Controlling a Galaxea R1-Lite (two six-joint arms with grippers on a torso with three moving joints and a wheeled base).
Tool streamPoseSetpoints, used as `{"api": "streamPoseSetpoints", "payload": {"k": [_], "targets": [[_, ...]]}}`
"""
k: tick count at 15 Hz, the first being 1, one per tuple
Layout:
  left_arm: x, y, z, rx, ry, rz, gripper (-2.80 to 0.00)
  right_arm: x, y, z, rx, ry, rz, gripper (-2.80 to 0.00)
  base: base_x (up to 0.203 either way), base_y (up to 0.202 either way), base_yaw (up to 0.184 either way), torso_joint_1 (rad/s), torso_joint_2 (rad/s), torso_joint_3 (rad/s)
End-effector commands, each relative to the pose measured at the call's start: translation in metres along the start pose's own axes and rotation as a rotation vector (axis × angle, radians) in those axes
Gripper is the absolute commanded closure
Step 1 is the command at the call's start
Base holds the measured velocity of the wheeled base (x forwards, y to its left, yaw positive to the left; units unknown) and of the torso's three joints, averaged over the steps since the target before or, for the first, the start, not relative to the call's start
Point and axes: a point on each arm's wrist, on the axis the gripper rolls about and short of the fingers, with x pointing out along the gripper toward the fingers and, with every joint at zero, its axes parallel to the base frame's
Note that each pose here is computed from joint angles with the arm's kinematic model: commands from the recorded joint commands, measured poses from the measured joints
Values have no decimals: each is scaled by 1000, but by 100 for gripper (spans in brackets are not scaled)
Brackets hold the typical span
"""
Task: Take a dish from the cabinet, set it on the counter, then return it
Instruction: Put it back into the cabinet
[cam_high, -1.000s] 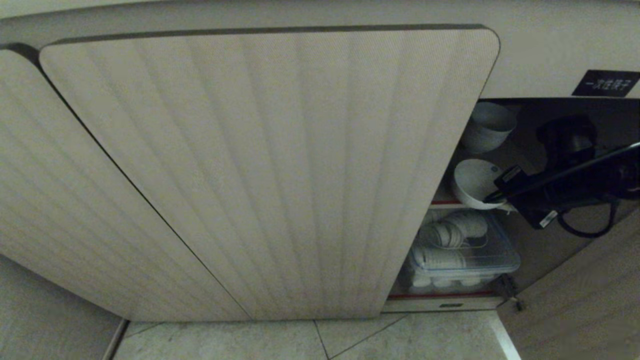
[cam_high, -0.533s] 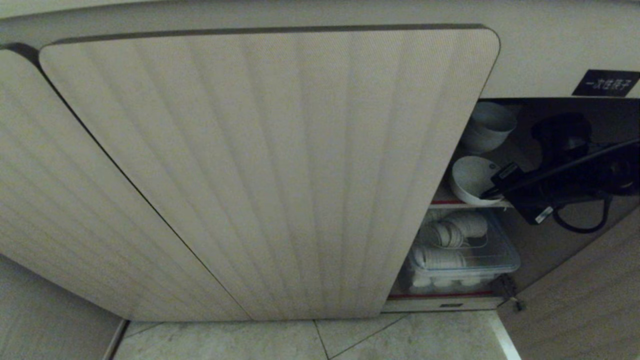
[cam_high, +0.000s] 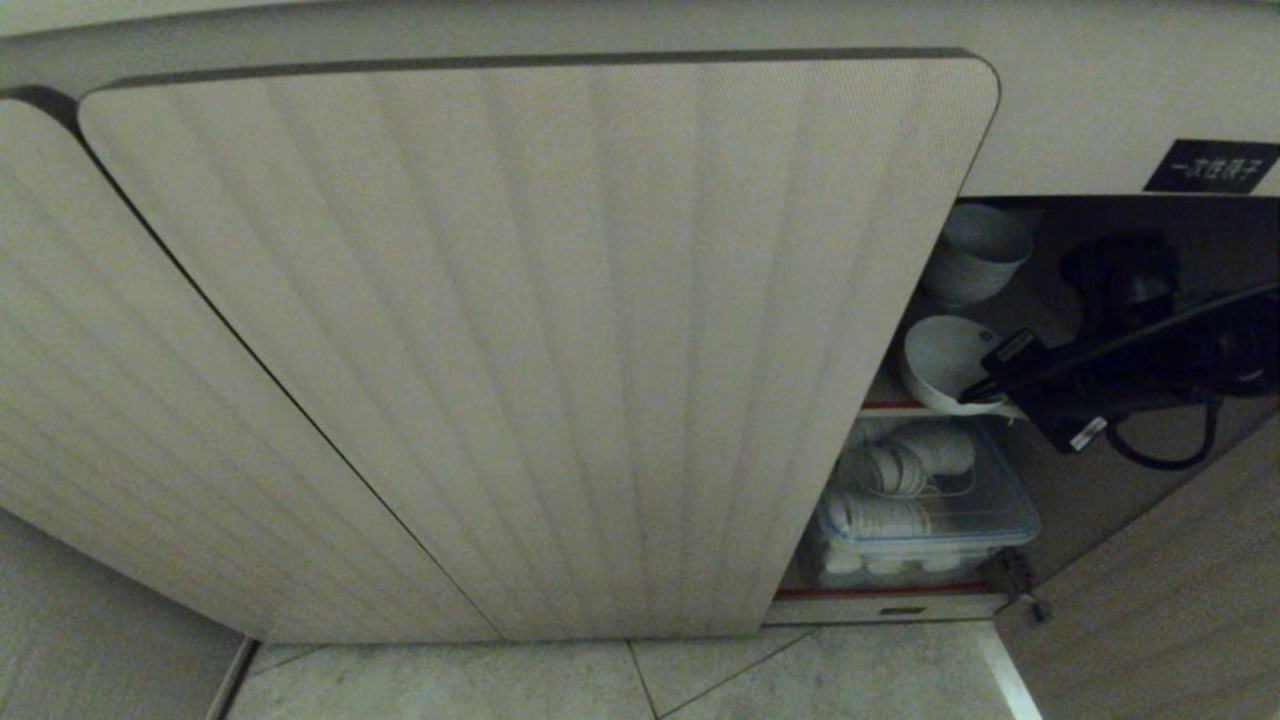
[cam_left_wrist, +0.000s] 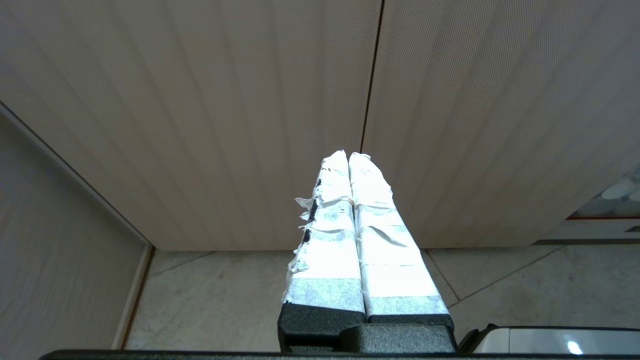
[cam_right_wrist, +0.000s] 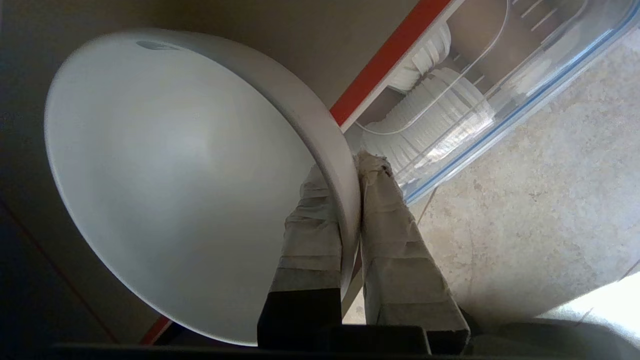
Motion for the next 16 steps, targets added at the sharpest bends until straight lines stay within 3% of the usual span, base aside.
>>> {"api": "streamPoseSetpoints", "payload": {"k": [1, 16], "targets": [[0, 0, 0, -1, -1, 0, 0, 0, 1, 1, 5, -3, 5, 0, 0, 0, 0, 0, 0, 0], [0, 0, 0, -1, -1, 0, 0, 11, 7, 4, 8, -77, 52, 0, 0, 0, 0, 0, 0, 0]]}}
